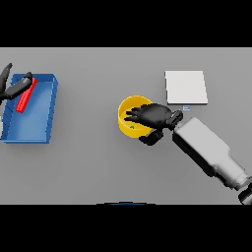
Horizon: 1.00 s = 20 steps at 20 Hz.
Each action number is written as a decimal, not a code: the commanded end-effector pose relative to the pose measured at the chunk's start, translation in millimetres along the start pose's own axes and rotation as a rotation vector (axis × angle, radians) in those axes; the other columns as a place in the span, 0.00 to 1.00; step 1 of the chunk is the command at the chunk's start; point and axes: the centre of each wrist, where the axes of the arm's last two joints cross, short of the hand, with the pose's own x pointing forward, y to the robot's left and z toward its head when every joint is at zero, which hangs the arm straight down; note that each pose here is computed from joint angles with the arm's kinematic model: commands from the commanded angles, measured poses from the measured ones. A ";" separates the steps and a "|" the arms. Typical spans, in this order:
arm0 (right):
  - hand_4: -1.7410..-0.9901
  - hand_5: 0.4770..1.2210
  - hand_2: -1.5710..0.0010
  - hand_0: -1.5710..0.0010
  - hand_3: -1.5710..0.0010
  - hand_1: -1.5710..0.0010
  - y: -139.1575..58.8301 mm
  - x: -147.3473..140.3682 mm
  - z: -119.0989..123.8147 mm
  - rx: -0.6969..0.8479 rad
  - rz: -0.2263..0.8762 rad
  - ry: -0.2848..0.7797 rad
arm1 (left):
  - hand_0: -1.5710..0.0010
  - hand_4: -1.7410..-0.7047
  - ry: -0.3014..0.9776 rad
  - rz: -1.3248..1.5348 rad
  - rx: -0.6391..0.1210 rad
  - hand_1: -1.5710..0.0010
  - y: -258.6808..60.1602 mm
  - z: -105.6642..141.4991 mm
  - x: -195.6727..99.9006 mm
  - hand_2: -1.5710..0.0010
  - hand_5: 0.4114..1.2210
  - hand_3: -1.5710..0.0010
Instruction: Pick up the red beaker and tilt it to pour out 1 green nut into yellow bowl. Pick up the yellow bowl and place it on the metallic measuring scale.
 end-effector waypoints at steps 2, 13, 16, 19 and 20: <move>0.58 0.56 0.88 0.88 0.86 0.88 1.4 2.0 -0.6 -0.004 0.003 -0.013 | 1.00 0.92 -0.012 0.001 0.005 1.00 0.4 0.0 5.0 1.00 0.37 1.00; 0.06 0.96 0.15 0.08 0.25 0.08 -6.9 1.8 5.6 0.018 -0.018 -0.043 | 1.00 0.92 -0.009 -0.007 -0.003 1.00 2.2 -1.8 3.1 1.00 0.37 1.00; 0.03 0.98 0.12 0.04 0.24 0.04 -16.4 3.8 12.2 0.003 -0.012 -0.055 | 1.00 0.93 -0.013 -0.005 -0.004 1.00 -0.5 -2.0 4.0 1.00 0.36 1.00; 0.01 0.99 0.08 0.02 0.26 0.02 -32.5 0.1 24.1 -0.010 -0.015 -0.025 | 1.00 0.93 -0.015 -0.013 0.001 1.00 2.7 -0.4 5.2 1.00 0.36 1.00; 0.01 0.99 0.07 0.02 0.26 0.02 -34.2 -2.5 31.4 -0.008 -0.023 -0.023 | 1.00 0.94 -0.017 -0.017 -0.002 1.00 2.4 -0.7 6.7 1.00 0.37 1.00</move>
